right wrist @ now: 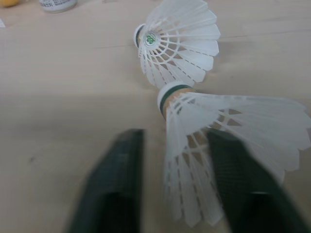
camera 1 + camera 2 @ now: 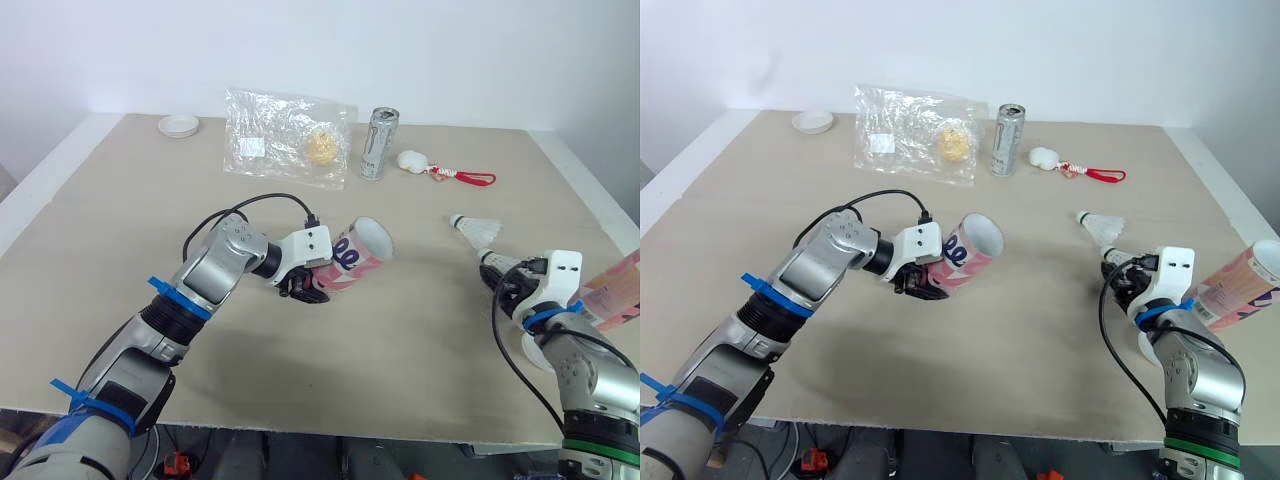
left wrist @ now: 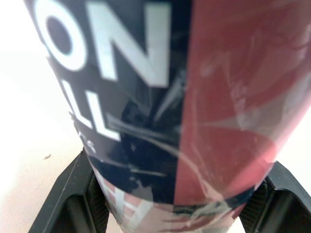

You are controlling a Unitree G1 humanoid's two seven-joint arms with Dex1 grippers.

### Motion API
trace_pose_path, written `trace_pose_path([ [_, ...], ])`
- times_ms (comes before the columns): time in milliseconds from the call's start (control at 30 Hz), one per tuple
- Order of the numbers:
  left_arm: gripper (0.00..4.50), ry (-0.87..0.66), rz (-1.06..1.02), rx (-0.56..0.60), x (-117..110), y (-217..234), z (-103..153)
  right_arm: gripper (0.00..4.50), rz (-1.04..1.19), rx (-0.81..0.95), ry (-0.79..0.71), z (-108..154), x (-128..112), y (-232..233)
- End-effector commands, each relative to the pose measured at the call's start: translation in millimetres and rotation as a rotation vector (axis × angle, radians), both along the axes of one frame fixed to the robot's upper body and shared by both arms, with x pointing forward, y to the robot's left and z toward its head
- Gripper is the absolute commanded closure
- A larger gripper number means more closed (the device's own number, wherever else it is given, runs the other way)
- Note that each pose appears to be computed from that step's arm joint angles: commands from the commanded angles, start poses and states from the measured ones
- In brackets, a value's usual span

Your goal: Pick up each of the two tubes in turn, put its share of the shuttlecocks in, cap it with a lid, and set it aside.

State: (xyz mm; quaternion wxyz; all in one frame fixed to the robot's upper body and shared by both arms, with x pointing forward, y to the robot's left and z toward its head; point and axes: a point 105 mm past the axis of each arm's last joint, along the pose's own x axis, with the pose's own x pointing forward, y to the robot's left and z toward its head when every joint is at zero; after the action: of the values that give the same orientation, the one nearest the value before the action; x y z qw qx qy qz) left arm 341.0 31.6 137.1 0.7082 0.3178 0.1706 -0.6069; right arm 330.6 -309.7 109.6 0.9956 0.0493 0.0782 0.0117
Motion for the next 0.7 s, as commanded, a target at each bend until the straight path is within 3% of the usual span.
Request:
trace_pose_path([
  [33, 1.62, 0.010, -0.016, 0.010, -4.1, -3.1, -5.3, 4.41, -0.002, -0.012, -0.061, 16.8, -0.5, -2.4],
  [200, 1.62, 0.008, -0.022, 0.014, -3.2, -3.4, -5.7, 4.41, -0.005, -0.037, -0.098, 32.8, -8.7, -3.5],
  [400, 1.62, 0.013, -0.026, 0.017, -1.6, -3.1, -6.2, 4.41, 0.195, -0.335, -0.207, 96.6, -23.4, 29.8],
  [567, 1.62, 0.022, -0.048, 0.019, -1.3, -3.6, -5.2, 4.41, 0.703, -0.720, -0.435, 172.9, -54.2, 119.5],
  [700, 1.62, 0.022, -0.047, 0.011, 0.8, -5.9, -3.3, 4.41, 0.930, -0.939, -0.443, 168.8, -67.4, 148.5],
])
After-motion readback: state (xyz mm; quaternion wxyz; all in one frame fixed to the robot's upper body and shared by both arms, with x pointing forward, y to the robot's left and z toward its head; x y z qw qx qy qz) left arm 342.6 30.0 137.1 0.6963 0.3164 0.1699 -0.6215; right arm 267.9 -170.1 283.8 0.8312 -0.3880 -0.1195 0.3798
